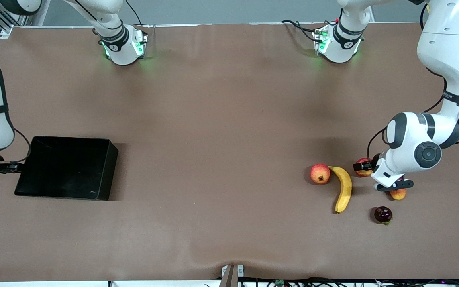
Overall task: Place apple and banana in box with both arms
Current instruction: 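Grasp the apple with the left gripper while the right gripper grips the box rim, then lift the apple with the left gripper while the right gripper drags the box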
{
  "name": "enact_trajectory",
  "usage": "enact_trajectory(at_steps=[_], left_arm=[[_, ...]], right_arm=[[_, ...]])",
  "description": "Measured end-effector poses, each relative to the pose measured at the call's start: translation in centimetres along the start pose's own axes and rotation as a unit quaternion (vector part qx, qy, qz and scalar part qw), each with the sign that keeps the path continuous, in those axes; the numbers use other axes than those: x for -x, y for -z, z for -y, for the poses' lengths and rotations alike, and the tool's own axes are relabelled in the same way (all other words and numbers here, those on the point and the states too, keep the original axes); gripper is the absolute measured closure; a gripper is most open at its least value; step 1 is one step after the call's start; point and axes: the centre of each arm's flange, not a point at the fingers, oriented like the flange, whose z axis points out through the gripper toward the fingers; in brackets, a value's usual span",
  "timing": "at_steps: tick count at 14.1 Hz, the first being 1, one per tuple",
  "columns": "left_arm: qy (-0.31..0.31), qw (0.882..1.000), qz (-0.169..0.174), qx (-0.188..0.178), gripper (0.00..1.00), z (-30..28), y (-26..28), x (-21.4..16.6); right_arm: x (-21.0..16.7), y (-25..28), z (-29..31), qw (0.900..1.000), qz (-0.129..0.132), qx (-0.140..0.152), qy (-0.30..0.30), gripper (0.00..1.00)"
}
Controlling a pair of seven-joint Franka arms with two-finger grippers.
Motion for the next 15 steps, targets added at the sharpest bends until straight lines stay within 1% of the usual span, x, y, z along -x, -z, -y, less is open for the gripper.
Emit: enact_trajectory(at_steps=[1,2,3,4,5,6,7,8,9,10,12,13,15], left_arm=[[0.0,1.0,0.001,0.0,0.07,0.0,-0.1,0.0],[0.0,1.0,0.0,0.0,0.19,0.0,-0.1,0.0],[0.0,1.0,-0.002,0.0,0.26,0.0,0.1,-0.1],[0.0,1.0,-0.003,0.001,0.26,-0.1,0.2,-0.1],[-0.001,1.0,-0.004,0.001,0.26,-0.2,0.3,-0.2],[-0.002,1.0,-0.007,0.001,0.26,-0.3,0.7,-0.2],[-0.002,1.0,-0.01,0.001,0.26,-0.3,1.5,-0.3],[-0.002,1.0,-0.011,-0.001,0.26,-0.3,2.7,-0.3],[-0.002,1.0,-0.013,-0.004,0.26,-0.3,4.3,-0.1],[-0.002,1.0,-0.016,-0.008,0.26,-0.2,6.2,0.2],[-0.004,0.999,-0.028,-0.014,0.26,-0.5,10.6,1.2],[-0.008,0.999,-0.036,-0.016,0.26,-1.0,12.7,1.8],[-0.019,0.998,-0.049,-0.019,0.26,-2.5,16.3,3.2]], right_arm=[[0.3,-1.4,-0.3,1.0,0.008,-0.007,0.003,0.0],[0.4,-2.7,-0.4,1.0,0.014,-0.015,0.004,0.0],[0.6,-3.7,-0.3,1.0,0.02,-0.021,0.006,0.0],[0.7,-4.3,-0.1,0.999,0.024,-0.025,0.008,0.0],[0.8,-4.7,0.3,0.999,0.028,-0.029,0.009,0.07],[0.9,-5.0,0.5,0.999,0.031,-0.031,0.01,0.19],[1.0,-5.2,0.7,0.999,0.033,-0.033,0.011,0.29],[1.0,-5.2,0.7,0.999,0.033,-0.033,0.011,0.42],[1.0,-5.2,0.7,0.999,0.033,-0.033,0.011,0.52],[1.0,-5.2,0.7,0.999,0.033,-0.033,0.011,0.65],[1.0,-5.1,0.8,0.999,0.032,-0.033,0.012,0.85],[0.8,-4.9,1.2,0.999,0.032,-0.034,0.014,0.96],[0.0,-3.0,2.4,0.999,0.034,-0.035,0.025,0.97]])
